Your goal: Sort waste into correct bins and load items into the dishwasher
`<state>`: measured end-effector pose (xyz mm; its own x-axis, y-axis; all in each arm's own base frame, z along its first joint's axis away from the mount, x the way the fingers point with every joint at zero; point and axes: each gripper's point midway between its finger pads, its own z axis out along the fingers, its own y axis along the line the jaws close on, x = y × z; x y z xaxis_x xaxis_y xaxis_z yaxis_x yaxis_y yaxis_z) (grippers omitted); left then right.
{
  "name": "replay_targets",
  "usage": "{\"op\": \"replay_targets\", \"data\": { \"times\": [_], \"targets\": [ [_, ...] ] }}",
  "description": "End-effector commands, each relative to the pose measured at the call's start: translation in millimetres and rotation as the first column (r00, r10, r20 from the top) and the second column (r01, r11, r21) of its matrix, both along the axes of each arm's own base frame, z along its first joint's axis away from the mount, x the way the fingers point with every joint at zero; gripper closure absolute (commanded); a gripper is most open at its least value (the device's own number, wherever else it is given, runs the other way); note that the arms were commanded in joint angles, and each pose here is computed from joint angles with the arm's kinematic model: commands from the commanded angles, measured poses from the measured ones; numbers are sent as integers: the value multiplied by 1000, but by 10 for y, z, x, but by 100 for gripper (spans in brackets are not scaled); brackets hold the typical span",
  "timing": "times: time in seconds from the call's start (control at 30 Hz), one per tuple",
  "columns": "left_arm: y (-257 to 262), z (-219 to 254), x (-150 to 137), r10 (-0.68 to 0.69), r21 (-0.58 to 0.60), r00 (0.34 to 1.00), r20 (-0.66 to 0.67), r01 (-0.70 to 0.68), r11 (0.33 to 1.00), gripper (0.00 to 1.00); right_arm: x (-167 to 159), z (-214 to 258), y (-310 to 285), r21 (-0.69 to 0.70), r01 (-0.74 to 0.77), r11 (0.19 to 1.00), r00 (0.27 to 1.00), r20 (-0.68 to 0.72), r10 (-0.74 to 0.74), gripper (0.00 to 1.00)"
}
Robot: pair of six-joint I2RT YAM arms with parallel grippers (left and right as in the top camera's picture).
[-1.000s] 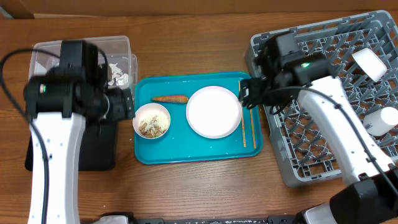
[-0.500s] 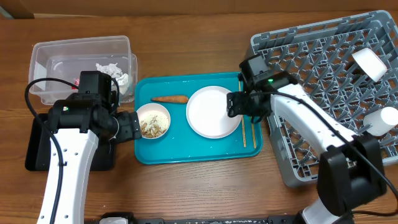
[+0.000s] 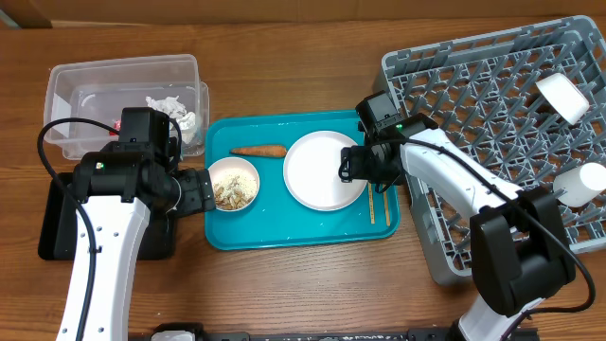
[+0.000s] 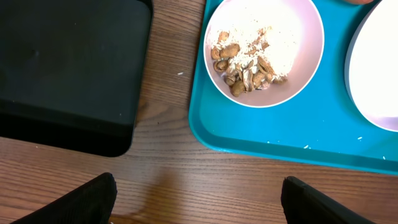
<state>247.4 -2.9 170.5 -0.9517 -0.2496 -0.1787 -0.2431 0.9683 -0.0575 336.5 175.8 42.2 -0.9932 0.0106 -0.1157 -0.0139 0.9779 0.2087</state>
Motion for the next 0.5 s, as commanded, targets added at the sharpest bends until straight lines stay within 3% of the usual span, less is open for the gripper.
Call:
{"op": "replay_targets", "data": {
  "times": [0.0, 0.47],
  "targets": [
    [13, 9, -5, 17, -1, 1000, 9, -17, 1000, 13, -23, -24, 25, 8, 4, 1000, 1000, -12, -4, 18],
    [-5, 10, -1, 15, -11, 1000, 11, -15, 1000, 13, -95, -8, 207, 49, -34, 998, 999, -19, 35, 19]
  ]
}}
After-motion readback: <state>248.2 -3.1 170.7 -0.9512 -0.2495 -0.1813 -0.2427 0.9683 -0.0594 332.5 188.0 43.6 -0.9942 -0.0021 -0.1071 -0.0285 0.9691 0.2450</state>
